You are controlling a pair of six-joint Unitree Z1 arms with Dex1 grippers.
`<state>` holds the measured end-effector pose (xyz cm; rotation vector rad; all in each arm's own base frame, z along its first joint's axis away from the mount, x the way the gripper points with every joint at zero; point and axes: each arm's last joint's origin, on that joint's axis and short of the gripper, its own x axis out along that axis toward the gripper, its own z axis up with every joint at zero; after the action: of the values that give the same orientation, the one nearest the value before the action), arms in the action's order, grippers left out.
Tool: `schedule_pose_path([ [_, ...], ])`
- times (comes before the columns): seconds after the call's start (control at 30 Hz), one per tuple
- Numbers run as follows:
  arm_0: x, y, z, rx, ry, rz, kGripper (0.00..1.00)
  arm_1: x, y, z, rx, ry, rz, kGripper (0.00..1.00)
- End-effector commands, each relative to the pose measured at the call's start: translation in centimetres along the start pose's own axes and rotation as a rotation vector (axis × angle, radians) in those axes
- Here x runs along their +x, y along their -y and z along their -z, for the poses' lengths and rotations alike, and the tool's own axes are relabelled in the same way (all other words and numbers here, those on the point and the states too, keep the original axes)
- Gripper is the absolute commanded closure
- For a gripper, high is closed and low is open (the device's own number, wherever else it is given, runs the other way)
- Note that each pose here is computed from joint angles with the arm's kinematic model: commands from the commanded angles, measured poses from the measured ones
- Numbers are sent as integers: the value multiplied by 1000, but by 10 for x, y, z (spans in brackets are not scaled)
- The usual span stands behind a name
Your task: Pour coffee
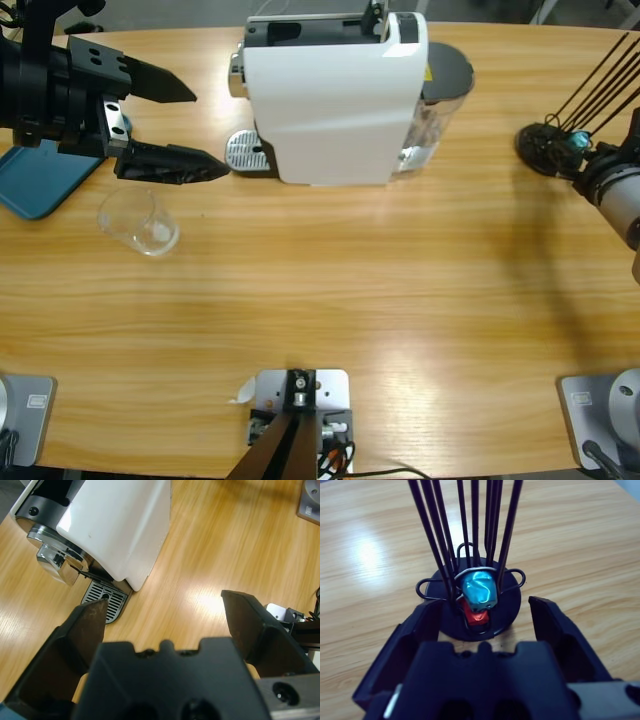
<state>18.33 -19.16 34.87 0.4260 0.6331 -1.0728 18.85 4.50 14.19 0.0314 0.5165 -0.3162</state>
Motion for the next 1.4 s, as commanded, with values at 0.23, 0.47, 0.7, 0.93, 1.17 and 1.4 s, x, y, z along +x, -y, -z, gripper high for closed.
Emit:
schedule_pose_path([
  [0.23,11,3,13,-17,-47,19,13,7,3,3,-27,-16,9,374],
  [0.47,10,4,14,-17,-45,20,13,8,3,3,-35,-17,10,492],
  [0.7,12,5,15,-19,-52,31,13,7,3,1,-41,-3,7,630],
  [0.93,13,7,18,-20,-59,35,13,6,3,-1,-52,7,-5,736],
  [1.17,12,8,22,-23,-68,37,13,6,2,-1,-61,10,-9,745],
  [1.4,10,9,21,-21,-60,34,13,6,3,-3,-68,18,-9,865],
])
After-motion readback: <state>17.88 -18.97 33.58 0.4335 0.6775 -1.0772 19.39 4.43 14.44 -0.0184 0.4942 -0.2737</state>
